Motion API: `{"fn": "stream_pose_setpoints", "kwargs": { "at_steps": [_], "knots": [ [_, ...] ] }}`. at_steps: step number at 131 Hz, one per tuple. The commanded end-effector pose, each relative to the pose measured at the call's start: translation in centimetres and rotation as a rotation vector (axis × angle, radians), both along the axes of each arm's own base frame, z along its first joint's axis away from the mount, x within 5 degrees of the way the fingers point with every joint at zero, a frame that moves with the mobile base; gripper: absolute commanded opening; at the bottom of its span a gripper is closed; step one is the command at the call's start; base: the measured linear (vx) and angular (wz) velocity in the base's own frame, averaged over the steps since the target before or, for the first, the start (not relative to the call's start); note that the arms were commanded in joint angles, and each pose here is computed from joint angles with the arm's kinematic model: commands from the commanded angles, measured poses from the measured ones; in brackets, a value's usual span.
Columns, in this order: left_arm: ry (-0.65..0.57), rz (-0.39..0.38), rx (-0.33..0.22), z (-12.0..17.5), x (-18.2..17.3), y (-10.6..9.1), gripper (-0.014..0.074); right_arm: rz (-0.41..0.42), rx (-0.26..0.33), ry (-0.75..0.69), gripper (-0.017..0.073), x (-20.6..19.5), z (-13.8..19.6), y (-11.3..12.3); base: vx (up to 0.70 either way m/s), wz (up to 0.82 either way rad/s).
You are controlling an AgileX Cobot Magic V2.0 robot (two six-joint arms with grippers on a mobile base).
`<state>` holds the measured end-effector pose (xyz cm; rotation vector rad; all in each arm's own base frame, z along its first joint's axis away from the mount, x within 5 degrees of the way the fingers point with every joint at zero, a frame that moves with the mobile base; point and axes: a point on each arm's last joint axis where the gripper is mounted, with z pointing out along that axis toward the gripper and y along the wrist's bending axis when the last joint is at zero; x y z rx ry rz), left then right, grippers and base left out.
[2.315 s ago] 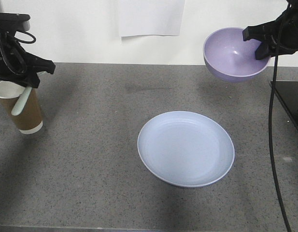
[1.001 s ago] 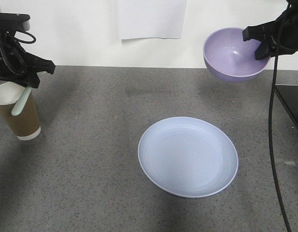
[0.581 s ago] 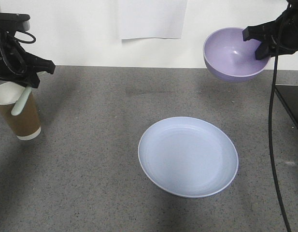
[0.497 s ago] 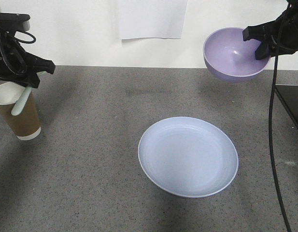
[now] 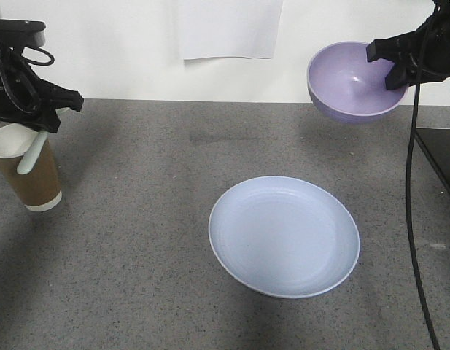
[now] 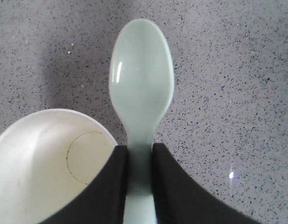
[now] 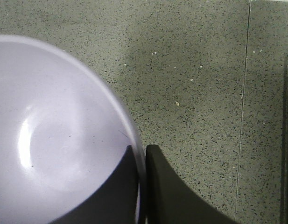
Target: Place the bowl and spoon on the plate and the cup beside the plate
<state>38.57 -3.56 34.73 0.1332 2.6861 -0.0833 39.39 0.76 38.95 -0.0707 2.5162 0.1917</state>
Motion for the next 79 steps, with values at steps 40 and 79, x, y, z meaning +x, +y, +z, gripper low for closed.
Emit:
{"fn": "stream_pose_setpoints", "kwargs": {
  "at_steps": [40,79],
  "knots": [
    [-0.116,0.001,-0.019,3.1,-0.9,-0.1,-0.0008,-0.002,0.005,-0.132,-0.0008,-1.1,3.2,0.0,0.0,0.0],
    [-0.116,0.001,-0.019,3.1,-0.9,-0.1,-0.0008,0.072,0.012,0.02,-0.0005,-1.9,1.6,0.5,0.0,0.0]
  ]
}}
